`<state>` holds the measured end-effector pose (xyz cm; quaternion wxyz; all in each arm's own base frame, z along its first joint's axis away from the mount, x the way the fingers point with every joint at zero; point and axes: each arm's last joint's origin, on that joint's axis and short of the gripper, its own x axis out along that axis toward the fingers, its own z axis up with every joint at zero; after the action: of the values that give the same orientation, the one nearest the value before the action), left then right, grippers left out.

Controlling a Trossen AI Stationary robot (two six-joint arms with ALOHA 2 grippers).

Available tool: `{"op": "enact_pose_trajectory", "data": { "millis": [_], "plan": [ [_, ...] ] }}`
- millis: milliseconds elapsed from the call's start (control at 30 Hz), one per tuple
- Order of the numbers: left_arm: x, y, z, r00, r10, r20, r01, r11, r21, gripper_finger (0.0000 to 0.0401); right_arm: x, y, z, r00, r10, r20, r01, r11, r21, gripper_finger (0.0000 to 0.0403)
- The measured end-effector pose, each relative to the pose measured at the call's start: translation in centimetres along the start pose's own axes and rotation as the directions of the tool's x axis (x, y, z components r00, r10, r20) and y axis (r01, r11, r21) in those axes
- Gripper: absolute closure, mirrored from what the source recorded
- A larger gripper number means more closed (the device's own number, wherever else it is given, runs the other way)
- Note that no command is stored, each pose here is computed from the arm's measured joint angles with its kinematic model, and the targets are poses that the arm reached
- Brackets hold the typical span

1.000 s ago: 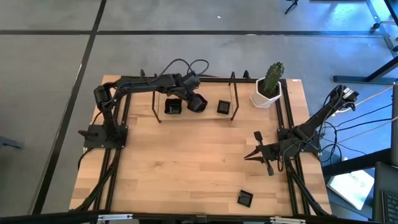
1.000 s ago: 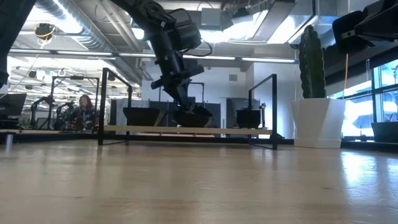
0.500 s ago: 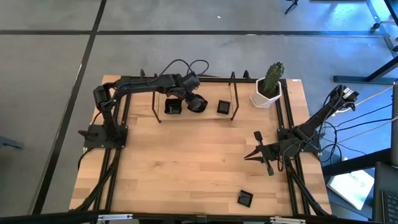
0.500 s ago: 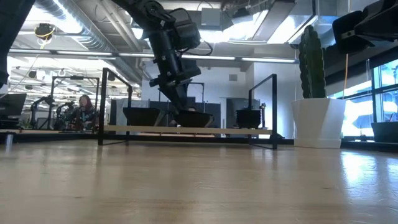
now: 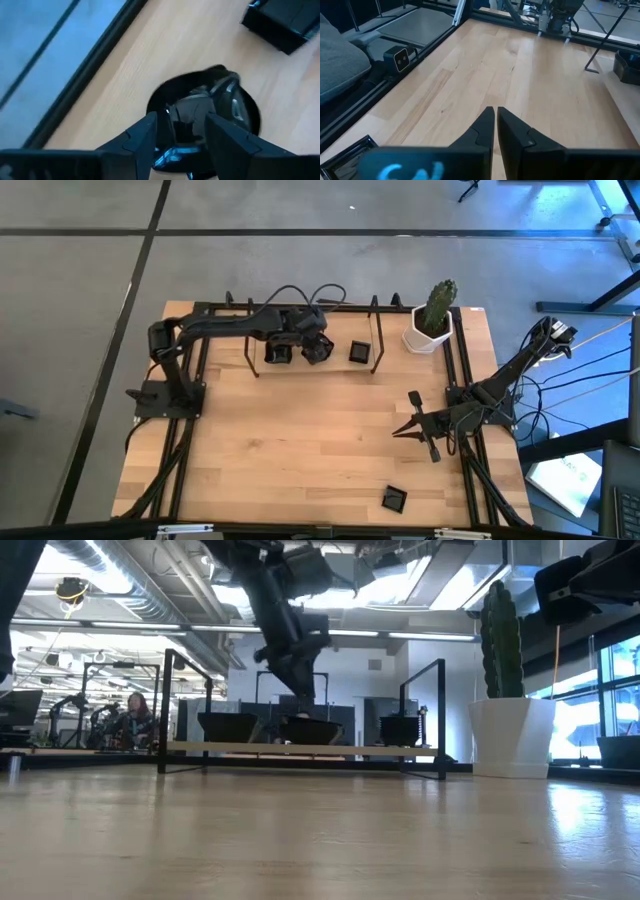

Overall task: Pick & Place Mini shaped plates
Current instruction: Stack the leaf-shaped plate on the top of the leaf-shaped plate on the shelf

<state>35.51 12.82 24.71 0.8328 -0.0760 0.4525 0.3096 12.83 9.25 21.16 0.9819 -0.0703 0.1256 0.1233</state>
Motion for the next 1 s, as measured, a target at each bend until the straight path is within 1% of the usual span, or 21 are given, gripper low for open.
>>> {"op": "enact_pose_trajectory", "data": {
  "millis": [67,133,233,300,367,433,500,600,700,800,867,900,1000],
  "plan": [
    [-0.8,-0.2,0.2,1.000,0.013,0.015,-0.013,1.000,0.019,0.0241,0.0,0.0,0.0,1.000,0.000,0.000,0.000,1.000,-0.004,0.0379],
    [-1.8,-0.4,0.5,0.999,0.004,0.043,-0.007,0.998,0.055,0.0241,0.0,0.0,0.0,1.000,-0.001,0.001,0.001,1.000,-0.016,0.0379],
    [-3.2,-0.8,0.6,0.997,-0.021,0.073,0.009,0.985,0.172,0.0241,0.0,0.0,0.1,1.000,-0.005,0.007,0.006,0.999,-0.033,0.0379],
    [-4.1,-1.2,0.3,0.997,-0.033,0.066,0.014,0.965,0.264,0.0241,0.0,0.0,0.1,1.000,-0.010,0.008,0.011,0.999,-0.045,0.0379],
    [-4.7,-1.5,0.4,0.995,-0.022,0.092,-0.006,0.956,0.293,0.0242,0.0,-0.1,0.1,1.000,-0.020,0.008,0.021,0.999,-0.050,0.0379],
    [-4.9,-1.2,0.5,0.993,0.025,0.111,-0.055,0.959,0.280,0.0244,0.0,-0.1,0.1,1.000,-0.028,0.008,0.029,0.998,-0.047,0.0379],
    [-4.7,-0.4,0.8,0.987,0.090,0.132,-0.120,0.965,0.232,0.0253,0.0,-0.1,0.1,1.000,-0.029,0.007,0.029,0.998,-0.048,0.0379],
    [-3.7,1.0,1.1,0.983,0.136,0.121,-0.154,0.976,0.153,0.0275,0.0,-0.1,0.1,1.000,-0.029,0.006,0.029,0.998,-0.048,0.0379],
    [-1.8,2.0,1.2,0.985,0.147,0.086,-0.156,0.980,0.123,0.0308,0.0,-0.1,0.1,1.000,-0.029,0.005,0.029,0.998,-0.049,0.0379],
    [0.3,2.7,1.4,0.991,0.110,0.073,-0.119,0.985,0.126,0.0350,0.0,-0.1,0.1,1.000,-0.029,0.005,0.029,0.998,-0.053,0.0379],
    [1.5,2.8,1.7,0.993,0.074,0.091,-0.084,0.989,0.121,0.0380,0.0,-0.1,0.0,1.000,-0.029,0.003,0.029,0.998,-0.053,0.0379],
    [2.1,3.0,1.8,0.992,0.074,0.100,-0.086,0.989,0.117,0.0390,0.0,-0.1,0.0,1.000,-0.029,0.002,0.029,0.998,-0.053,0.0379],
    [3.3,3.2,2.0,0.990,0.088,0.112,-0.099,0.990,0.103,0.0396,0.0,-0.1,0.0,1.000,-0.029,0.001,0.029,0.998,-0.052,0.0379]
  ]
}}
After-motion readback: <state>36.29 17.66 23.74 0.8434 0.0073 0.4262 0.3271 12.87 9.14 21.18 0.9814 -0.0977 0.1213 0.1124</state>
